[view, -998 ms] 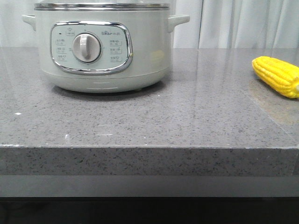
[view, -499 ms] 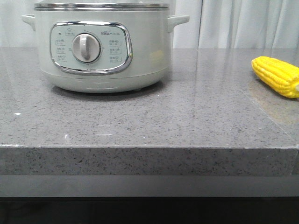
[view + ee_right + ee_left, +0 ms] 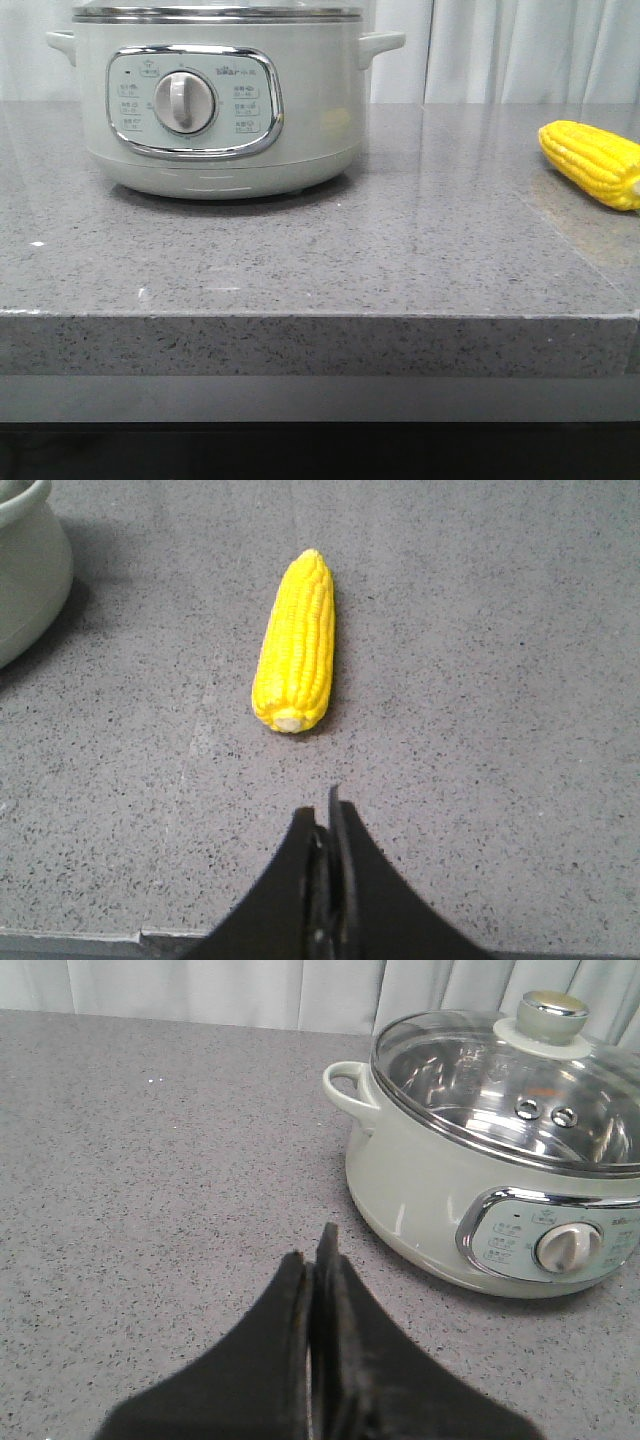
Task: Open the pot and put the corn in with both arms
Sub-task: 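Grasp the glass lid's knob with the left gripper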
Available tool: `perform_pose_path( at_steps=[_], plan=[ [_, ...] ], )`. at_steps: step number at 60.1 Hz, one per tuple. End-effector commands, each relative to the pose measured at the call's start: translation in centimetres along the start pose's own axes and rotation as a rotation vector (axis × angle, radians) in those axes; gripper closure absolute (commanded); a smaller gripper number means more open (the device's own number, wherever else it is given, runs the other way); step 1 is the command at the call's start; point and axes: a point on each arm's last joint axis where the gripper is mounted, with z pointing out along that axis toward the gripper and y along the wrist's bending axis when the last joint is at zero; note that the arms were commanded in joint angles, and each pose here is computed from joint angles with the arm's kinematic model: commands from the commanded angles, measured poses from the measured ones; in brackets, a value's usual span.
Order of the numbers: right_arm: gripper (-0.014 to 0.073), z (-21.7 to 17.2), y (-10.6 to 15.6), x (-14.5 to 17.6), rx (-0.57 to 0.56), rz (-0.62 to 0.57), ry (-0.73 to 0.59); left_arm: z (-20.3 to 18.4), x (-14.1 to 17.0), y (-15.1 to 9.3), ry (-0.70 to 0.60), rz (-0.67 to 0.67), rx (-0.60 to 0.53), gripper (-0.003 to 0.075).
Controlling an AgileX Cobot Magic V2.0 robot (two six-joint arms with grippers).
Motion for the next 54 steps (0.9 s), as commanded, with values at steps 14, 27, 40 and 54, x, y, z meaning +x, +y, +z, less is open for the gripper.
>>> perform_pose_path(
  at_steps=[14,27,40,54],
  plan=[
    [0.0439,-0.3,0.0,-1.4,0.006,0.001,-0.077,-0.3,-1.7,-0.1,-0.097,-0.009,0.000,0.0567],
    [0.0061,-0.3,0.0,-1.4,0.006,0.001,-0.078,0.3,-1.9,0.0,-0.113,-0.011,-0.005,0.0172],
    [0.0053,-0.3,0.0,-1.4,0.006,0.001,-0.078,2.4,-2.3,-0.4,-0.096,-0.006,0.042,0.0164],
    [0.0053,-0.3,0.0,-1.4,0.006,0.001,-0.078,5.3,-4.7,-3.3,-0.163,0.076,0.210,0.0165]
  ],
)
